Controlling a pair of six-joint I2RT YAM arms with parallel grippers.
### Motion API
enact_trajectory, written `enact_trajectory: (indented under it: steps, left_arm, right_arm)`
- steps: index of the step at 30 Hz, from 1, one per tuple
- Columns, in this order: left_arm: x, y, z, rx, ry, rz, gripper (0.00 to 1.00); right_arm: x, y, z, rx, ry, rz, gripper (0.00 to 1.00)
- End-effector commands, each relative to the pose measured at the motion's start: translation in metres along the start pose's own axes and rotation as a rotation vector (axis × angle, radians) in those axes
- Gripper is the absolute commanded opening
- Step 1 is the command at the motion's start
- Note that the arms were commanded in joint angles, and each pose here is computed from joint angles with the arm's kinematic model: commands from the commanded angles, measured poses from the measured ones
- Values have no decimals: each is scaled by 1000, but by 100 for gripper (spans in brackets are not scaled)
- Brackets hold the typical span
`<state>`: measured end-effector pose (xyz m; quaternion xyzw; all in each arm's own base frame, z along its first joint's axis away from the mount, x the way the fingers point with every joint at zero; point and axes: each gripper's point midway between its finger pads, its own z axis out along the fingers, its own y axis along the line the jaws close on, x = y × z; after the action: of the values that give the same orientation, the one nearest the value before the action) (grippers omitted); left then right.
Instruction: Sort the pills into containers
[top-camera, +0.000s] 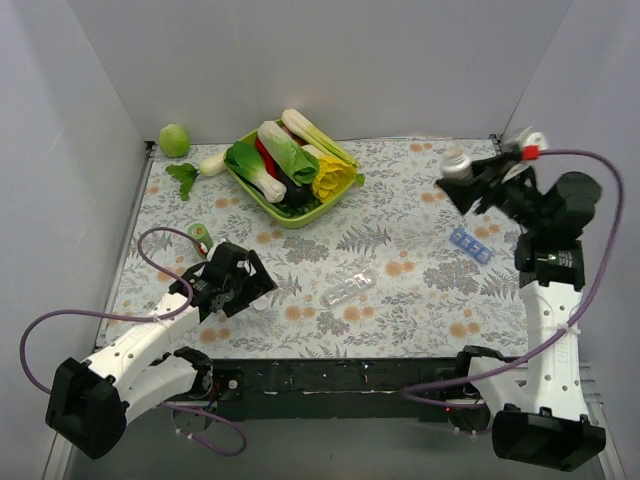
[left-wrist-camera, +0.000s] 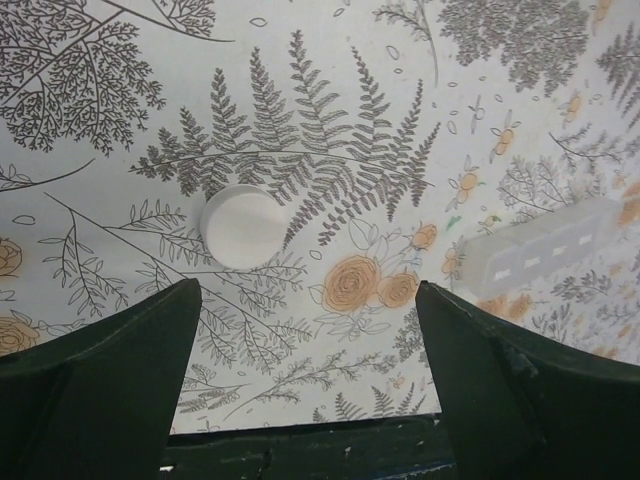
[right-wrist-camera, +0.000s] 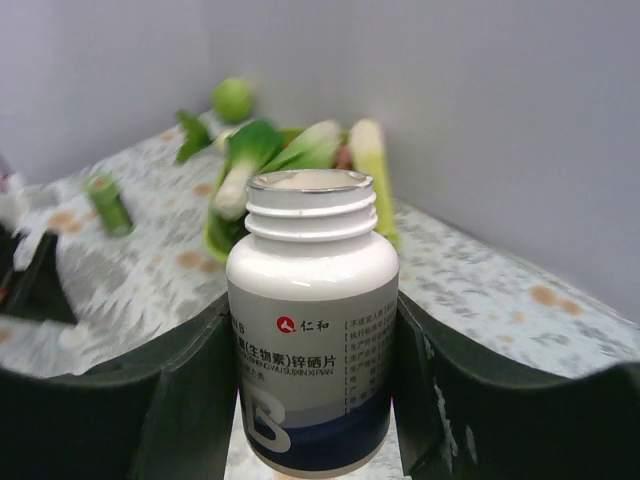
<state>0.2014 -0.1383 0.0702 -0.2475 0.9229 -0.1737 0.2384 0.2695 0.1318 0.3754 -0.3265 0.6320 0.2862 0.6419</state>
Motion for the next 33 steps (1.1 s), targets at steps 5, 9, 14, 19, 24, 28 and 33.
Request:
enact_trajectory:
  steps: [5,9,14,19,24,28,33]
  left_arm:
    - [-25,-37,-50,161,-69,91,92]
    - [-17,-59,-68,317,-38,218,96]
    - [0,-95,-98,635,-33,419,98]
    - [6,-119,-124,849,-82,615,98]
    - [10,-130,-142,996,-167,815,98]
    - [14,-125,-134,1032,-254,1008,98]
    - [15,-117,-112,1034,-359,1165,98]
  right_arm:
    - [-167,26,-46,-158,-442,181,5]
    - [-178,92,-60,-173,-475,-39,8]
    - [-162,20,-35,13,-378,58,7]
    - [-112,112,-1,-380,-291,96,8]
    - [-41,110,5,-302,-133,-130,8]
    - [27,117,2,-424,6,-337,8]
    - [121,108,-1,-546,231,-505,8]
